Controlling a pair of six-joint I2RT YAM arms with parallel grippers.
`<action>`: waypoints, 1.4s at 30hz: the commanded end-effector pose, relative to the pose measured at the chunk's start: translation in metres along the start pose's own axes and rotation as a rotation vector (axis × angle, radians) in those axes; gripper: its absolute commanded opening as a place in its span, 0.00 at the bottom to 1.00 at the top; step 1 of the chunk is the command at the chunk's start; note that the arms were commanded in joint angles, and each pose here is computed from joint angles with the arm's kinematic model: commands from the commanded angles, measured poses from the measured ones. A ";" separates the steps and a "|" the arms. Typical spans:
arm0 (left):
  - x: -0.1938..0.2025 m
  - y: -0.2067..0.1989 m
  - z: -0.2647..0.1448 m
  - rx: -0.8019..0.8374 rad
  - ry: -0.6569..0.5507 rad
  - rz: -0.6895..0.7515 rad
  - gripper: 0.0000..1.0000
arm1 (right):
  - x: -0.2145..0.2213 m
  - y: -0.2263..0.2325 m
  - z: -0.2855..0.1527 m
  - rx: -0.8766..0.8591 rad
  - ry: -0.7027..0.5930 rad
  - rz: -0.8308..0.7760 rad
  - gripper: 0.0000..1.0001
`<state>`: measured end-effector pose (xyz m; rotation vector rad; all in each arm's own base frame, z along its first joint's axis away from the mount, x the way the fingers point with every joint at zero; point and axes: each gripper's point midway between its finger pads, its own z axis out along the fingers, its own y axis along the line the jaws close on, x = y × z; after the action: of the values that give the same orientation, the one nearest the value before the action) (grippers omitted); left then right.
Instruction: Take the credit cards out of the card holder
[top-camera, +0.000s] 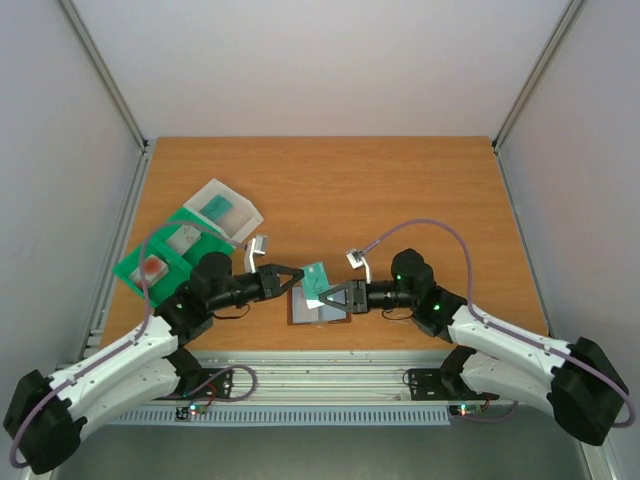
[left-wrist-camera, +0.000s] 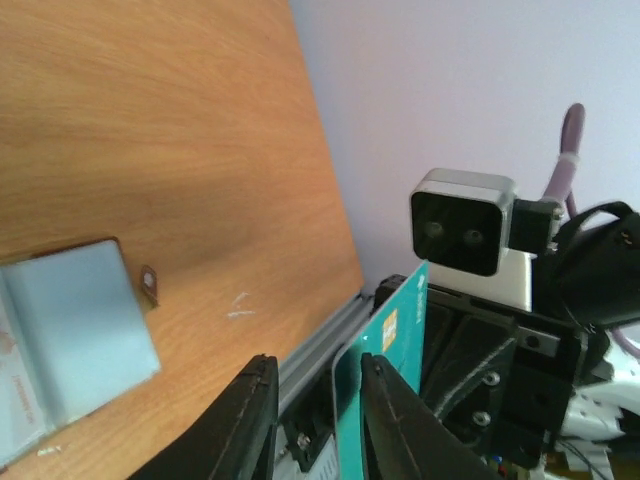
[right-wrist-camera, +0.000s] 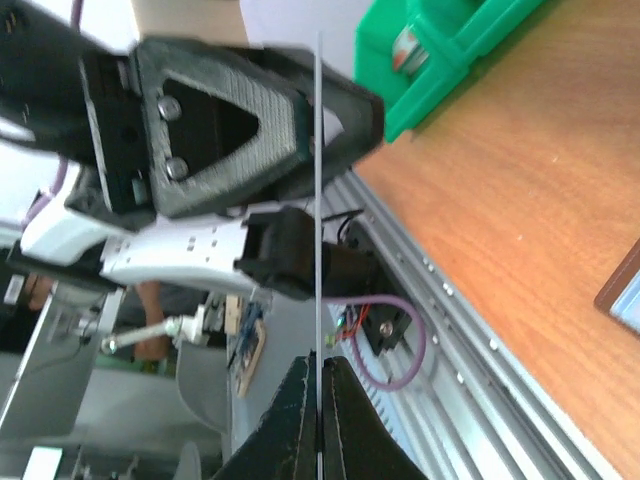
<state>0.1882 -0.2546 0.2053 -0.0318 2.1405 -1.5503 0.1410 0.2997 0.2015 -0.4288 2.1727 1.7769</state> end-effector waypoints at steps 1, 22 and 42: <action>0.022 -0.032 -0.019 0.029 0.167 0.179 0.24 | 0.030 0.018 -0.015 -0.046 0.122 -0.115 0.01; 0.072 -0.110 -0.064 0.357 0.530 0.305 0.36 | 0.081 0.082 -0.053 -0.160 0.376 -0.322 0.01; 0.088 -0.086 -0.066 0.261 0.645 0.303 0.40 | 0.089 0.090 -0.032 -0.181 0.424 -0.353 0.01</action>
<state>0.0691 -0.2570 0.2653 0.8874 2.2231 -1.8209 0.0194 0.2729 0.2302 -1.2321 2.1222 1.7906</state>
